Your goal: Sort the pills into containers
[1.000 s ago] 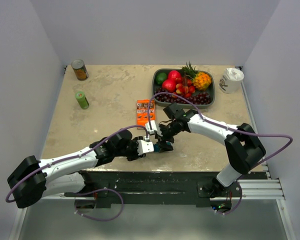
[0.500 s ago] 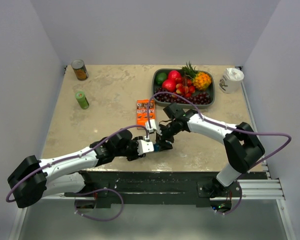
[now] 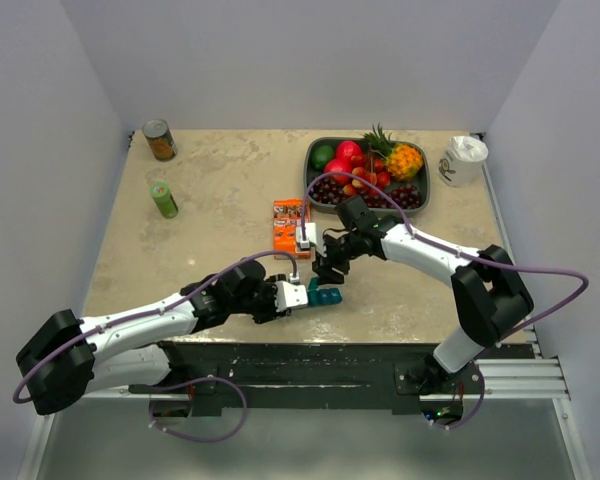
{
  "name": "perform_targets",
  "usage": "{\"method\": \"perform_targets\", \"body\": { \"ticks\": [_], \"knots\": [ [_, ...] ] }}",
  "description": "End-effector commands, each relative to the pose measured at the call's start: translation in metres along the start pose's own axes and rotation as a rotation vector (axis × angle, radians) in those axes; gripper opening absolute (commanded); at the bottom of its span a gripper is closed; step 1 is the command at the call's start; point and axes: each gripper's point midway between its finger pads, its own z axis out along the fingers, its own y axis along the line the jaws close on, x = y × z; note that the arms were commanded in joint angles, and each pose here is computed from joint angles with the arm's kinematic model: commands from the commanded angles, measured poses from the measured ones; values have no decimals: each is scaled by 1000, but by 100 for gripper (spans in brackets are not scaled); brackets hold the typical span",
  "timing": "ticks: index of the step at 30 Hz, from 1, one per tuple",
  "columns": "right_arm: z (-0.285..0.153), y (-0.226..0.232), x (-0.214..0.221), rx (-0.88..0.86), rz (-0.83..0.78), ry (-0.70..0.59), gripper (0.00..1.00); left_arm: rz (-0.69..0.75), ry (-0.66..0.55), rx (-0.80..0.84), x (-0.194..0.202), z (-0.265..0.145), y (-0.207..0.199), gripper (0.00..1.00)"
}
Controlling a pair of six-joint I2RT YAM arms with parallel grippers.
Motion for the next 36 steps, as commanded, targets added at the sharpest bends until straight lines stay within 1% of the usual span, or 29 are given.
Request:
{"method": "perform_targets", "body": {
  "ticks": [1, 3, 5, 8, 10, 13, 16, 21, 23, 27, 33, 36],
  "knots": [
    [-12, -6, -19, 29, -37, -58, 59, 14, -57, 7, -19, 0, 2, 0],
    [-14, 4, -18, -27, -68, -54, 61, 14, -57, 7, -19, 0, 2, 0],
    [-16, 21, -19, -118, -114, -68, 63, 13, -55, 7, -19, 0, 2, 0],
    [-17, 45, -17, -236, -157, -98, 69, 13, -53, 7, -19, 0, 2, 0],
    [-16, 52, -15, -270, -164, -103, 72, 14, -56, 6, -20, 0, 3, 0],
    [-8, 60, -10, -307, -169, -77, 72, 13, -52, 8, -19, 0, 2, 0],
    [-2, 54, -11, -265, -156, -59, 72, 10, -49, 8, -18, 1, 2, 0],
    [4, 21, -19, -81, -71, -57, 67, 12, -49, 8, -18, 1, 2, 0],
    [4, 12, -24, -37, -31, -70, 63, 10, -49, 9, -18, 1, 2, 0],
    [3, -9, -21, 69, 11, -43, 56, 12, -49, 11, -18, 1, 2, 0],
    [3, -29, -14, 166, 52, -16, 51, 12, -49, 11, -18, 1, 2, 0],
    [8, -33, -7, 182, 78, 11, 50, 10, -45, 4, -17, 1, 3, 0]
  ]
}}
